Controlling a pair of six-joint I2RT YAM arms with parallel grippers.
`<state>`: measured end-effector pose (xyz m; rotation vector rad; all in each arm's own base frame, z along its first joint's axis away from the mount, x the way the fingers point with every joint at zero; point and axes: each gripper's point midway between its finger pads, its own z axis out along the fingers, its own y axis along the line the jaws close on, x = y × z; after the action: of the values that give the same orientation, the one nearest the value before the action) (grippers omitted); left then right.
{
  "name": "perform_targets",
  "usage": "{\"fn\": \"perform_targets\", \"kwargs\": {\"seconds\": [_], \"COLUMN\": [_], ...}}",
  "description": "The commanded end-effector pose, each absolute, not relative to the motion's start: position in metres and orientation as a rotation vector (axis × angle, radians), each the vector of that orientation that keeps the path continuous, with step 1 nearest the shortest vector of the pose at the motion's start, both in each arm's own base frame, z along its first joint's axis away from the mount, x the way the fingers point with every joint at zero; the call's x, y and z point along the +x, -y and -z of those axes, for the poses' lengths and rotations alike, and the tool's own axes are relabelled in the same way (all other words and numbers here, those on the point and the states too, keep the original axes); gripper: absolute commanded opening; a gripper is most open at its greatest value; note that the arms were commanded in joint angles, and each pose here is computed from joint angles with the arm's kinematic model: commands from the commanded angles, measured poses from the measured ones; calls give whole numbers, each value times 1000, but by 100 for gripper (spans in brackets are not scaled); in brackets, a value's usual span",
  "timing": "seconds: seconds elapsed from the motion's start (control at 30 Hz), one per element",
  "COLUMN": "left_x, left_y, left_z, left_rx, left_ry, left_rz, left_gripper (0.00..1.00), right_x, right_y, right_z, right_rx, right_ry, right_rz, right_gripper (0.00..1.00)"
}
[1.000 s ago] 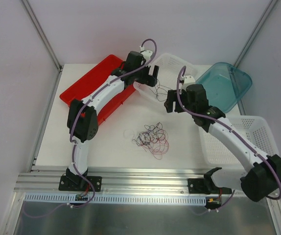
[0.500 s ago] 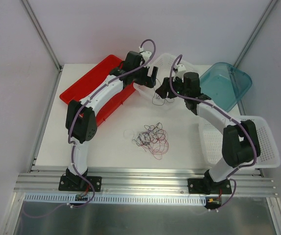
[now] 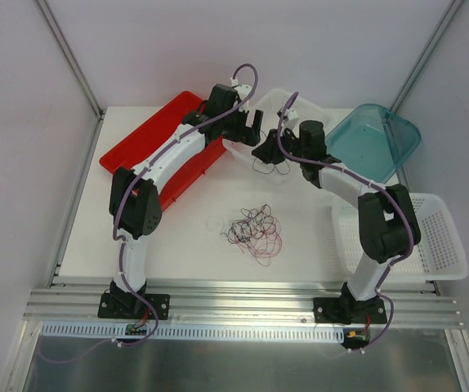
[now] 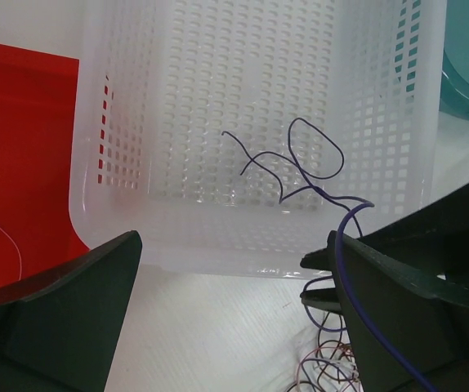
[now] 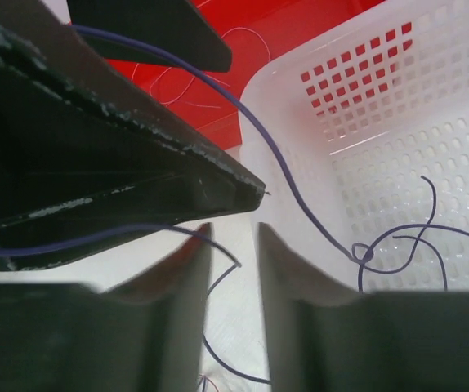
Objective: Untangle the cables
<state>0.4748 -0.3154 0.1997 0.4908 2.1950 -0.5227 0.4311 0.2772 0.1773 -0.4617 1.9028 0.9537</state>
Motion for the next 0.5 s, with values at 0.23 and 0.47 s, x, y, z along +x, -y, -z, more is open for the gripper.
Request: {"fn": "perform_targets", "kwargs": {"seconds": [0.23, 0.47], "left_x": [472, 469], "left_y": [297, 275], "left_z": [-221, -213], "left_rx": [561, 719], "left_ry": [-2134, -2094], "left_rz": [396, 167], "left_gripper": [99, 99], "right_x": [416, 413], "right_y": [-262, -242], "right_z": [-242, -285], "right_rx": [-541, -538], "right_ry": [-1779, -1763], "right_rz": [-921, -806], "right_gripper": [1, 1]}}
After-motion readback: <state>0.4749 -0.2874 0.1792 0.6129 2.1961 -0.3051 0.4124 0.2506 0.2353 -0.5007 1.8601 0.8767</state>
